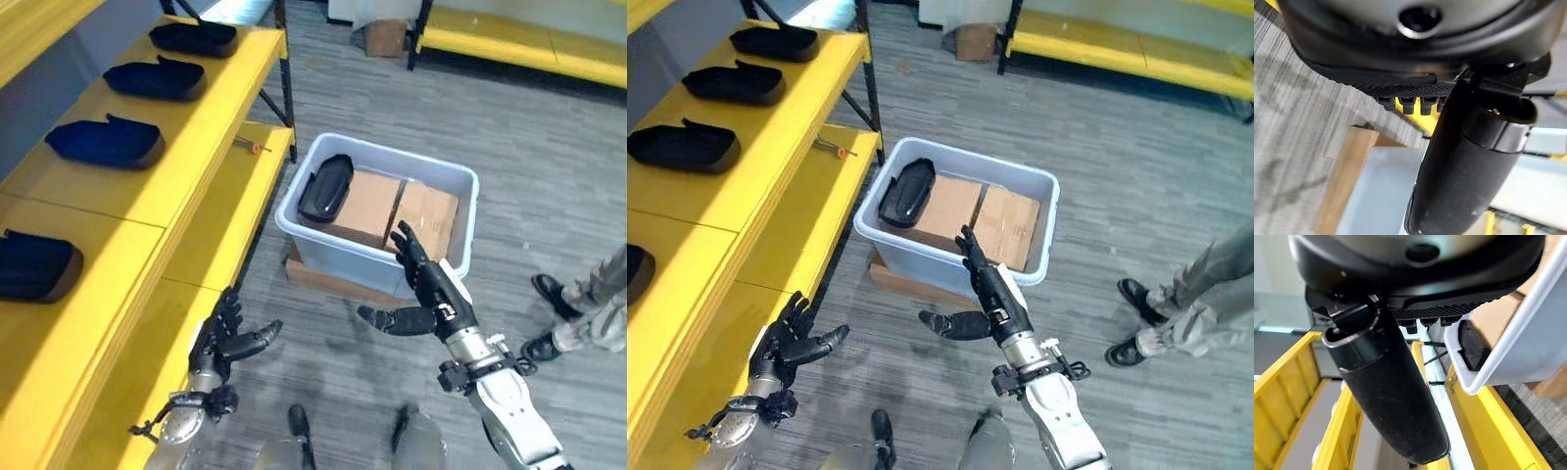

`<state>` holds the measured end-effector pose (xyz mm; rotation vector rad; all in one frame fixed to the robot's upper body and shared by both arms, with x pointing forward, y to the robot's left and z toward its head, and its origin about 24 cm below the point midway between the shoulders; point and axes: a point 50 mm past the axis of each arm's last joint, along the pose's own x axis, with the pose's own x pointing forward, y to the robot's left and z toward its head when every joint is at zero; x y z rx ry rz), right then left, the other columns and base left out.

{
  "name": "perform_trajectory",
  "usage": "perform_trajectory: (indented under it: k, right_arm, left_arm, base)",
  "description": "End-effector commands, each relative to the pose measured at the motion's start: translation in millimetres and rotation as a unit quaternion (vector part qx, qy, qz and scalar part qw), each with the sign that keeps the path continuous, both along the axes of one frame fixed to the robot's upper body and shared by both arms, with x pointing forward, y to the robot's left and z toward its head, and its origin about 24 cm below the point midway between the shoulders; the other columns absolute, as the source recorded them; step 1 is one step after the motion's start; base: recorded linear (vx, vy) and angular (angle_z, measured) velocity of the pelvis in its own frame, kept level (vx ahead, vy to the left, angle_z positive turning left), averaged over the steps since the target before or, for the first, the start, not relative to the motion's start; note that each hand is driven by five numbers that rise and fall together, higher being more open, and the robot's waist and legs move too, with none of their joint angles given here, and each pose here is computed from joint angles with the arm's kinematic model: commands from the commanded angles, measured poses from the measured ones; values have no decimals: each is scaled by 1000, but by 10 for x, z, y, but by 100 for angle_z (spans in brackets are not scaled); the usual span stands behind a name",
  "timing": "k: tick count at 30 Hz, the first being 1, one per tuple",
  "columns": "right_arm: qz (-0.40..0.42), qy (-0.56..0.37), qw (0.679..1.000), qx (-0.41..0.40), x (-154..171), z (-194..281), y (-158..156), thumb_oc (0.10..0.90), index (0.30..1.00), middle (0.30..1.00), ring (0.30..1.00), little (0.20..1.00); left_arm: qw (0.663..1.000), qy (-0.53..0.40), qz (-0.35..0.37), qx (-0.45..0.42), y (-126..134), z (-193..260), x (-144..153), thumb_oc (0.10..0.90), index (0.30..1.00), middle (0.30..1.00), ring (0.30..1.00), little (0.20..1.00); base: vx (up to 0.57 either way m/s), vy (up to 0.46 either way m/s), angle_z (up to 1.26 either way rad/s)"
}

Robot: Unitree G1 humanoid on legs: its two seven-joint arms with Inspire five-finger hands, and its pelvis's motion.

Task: Move parts from the plastic box to the shelf.

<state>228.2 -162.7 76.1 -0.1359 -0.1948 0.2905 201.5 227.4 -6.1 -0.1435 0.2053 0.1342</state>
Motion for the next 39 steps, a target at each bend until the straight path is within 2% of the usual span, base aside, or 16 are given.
perform_trajectory:
  k: [1,11,19,26,31,35,39]
  right_arm:
    - [-2,-129,992,2,87,459,-19,900,1000,1000,1000,1000]
    - [-15,-124,992,18,54,461,-126,900,1000,1000,1000,1000]
    - [-11,-131,991,13,53,507,-163,900,1000,1000,1000,1000]
    - [2,-123,992,12,36,476,-134,900,1000,1000,1000,1000]
    - [-17,-117,993,0,-36,448,-209,900,1000,1000,1000,1000]
    - [-20,-118,993,-1,-23,444,-184,900,1000,1000,1000,1000]
    - [-17,-150,988,-44,28,555,-151,900,1000,1000,1000,1000]
  left_arm:
    - [990,-139,-23,29,-29,503,199,900,1000,1000,1000,1000]
    - [986,-162,-48,-1,-205,565,286,900,1000,1000,1000,1000]
    - [986,-158,-55,-15,-204,563,240,900,1000,1000,1000,1000]
    - [991,-127,-26,-9,-62,447,69,900,1000,1000,1000,1000]
    - [989,-136,-55,4,-69,512,120,900,1000,1000,1000,1000]
    - [988,-142,-51,18,-15,559,138,900,1000,1000,1000,1000]
    - [987,-149,-46,29,25,607,140,900,1000,1000,1000,1000]
  base:
    - [284,-136,14]
    - [268,-152,1]
    - [132,-98,-12]
    - [288,329,-49]
    - [125,272,-24]
    - [72,220,28]
    - [31,120,2]
